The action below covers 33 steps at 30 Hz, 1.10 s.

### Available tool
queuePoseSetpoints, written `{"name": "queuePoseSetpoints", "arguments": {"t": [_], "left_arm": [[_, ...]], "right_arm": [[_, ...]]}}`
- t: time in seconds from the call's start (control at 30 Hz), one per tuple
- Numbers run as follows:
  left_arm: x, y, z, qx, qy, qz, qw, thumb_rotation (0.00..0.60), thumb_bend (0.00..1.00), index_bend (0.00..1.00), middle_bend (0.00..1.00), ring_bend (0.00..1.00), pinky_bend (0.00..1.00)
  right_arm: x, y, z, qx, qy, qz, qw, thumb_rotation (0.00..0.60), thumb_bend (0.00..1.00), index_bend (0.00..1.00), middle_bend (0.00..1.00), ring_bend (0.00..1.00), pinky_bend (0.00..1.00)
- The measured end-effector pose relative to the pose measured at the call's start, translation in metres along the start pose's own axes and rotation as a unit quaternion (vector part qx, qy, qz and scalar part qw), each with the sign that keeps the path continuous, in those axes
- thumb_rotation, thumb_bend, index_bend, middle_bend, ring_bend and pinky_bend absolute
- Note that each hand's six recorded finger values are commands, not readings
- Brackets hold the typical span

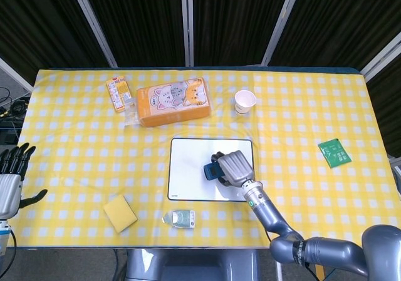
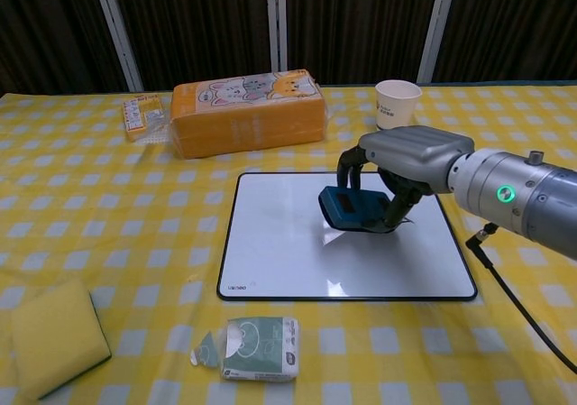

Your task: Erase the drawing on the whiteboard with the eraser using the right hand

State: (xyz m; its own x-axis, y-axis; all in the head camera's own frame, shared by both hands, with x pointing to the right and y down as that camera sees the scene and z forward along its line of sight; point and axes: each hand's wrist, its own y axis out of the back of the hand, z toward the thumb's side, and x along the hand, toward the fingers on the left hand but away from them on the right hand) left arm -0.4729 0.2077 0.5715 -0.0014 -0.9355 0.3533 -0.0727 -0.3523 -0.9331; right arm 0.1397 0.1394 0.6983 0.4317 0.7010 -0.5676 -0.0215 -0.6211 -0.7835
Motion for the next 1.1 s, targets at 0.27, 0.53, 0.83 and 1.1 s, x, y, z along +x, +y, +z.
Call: {"name": "queuePoseSetpoints", "arguments": {"t": [0.27, 0.53, 0.83, 1.1], "left_arm": [[0.001, -0.002, -0.001, 0.001, 0.003, -0.003, 1.0000, 0.600, 0.14, 0.00, 0.00, 0.00, 0.00], [0.002, -0.003, 0.001, 0.002, 0.000, -0.005, 1.0000, 0.600, 0.14, 0.00, 0.00, 0.00, 0.00], [0.002, -0.005, 0.003, 0.004, -0.003, -0.008, 1.0000, 0.600, 0.14, 0.00, 0.00, 0.00, 0.00], [0.001, -0.004, 0.002, 0.002, -0.002, -0.006, 1.0000, 0.600, 0.14, 0.00, 0.00, 0.00, 0.00]], "right_arm": [[-0.004, -0.010, -0.015, 0.005, -0.020, 0.010, 0.9997, 0.600, 0.53, 0.83, 0.72, 0.74, 0.78], [-0.004, -0.016, -0.032, 0.000, -0.039, 0.015, 0.9991, 0.600, 0.53, 0.83, 0.72, 0.74, 0.78], [-0.004, -0.021, -0.012, -0.023, -0.017, 0.020, 0.9994, 0.600, 0.53, 0.83, 0.72, 0.74, 0.78], [-0.006, -0.029, 0.023, -0.035, 0.020, 0.026, 0.9989, 0.600, 0.53, 0.83, 0.72, 0.74, 0.78]]}}
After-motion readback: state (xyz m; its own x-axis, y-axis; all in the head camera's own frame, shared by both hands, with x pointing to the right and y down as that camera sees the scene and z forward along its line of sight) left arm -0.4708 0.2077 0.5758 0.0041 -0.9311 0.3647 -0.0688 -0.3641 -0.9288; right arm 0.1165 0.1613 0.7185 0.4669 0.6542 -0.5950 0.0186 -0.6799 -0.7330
